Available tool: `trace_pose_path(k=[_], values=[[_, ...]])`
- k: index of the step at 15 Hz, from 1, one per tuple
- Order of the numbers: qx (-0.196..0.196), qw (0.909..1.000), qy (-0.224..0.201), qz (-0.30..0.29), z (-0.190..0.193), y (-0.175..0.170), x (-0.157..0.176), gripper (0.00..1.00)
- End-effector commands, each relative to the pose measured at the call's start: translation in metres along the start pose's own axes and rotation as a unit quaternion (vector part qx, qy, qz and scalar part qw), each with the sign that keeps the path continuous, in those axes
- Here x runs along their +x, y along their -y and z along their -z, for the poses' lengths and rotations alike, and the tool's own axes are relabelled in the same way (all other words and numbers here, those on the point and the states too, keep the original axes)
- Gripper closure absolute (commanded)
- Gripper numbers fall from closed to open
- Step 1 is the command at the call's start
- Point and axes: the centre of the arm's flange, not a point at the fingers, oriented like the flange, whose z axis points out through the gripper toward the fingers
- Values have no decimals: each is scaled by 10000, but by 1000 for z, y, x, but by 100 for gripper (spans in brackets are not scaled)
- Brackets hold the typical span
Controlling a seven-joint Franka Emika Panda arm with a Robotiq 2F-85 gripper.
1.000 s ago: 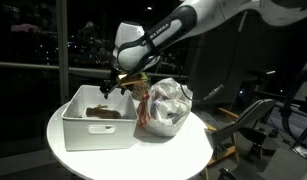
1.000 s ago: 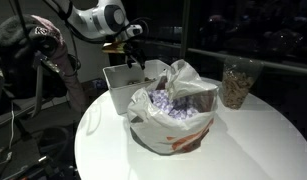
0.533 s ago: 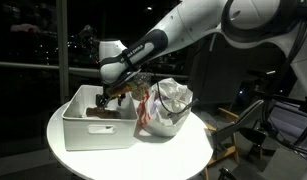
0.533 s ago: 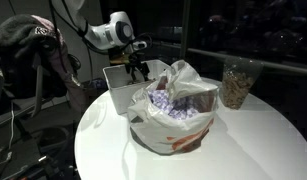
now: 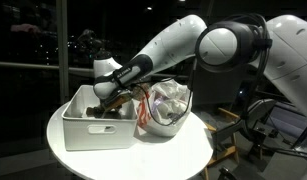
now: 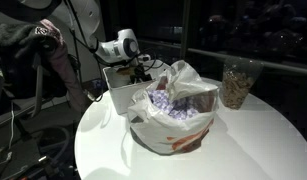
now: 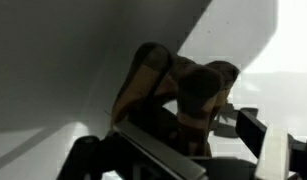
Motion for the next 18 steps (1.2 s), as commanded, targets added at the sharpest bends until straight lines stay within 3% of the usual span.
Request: trace_pose_path(k=[1, 3, 10, 13, 18], values=[[-117, 9999, -31, 81, -21, 3, 32, 25], [-193, 9997, -102, 73, -22, 4, 31, 32], [-183, 9998, -95, -63, 9, 6, 22, 87], [-254, 9993, -142, -253, 40, 0, 14, 93], [51, 9981, -316, -528, 121, -24, 5, 89]])
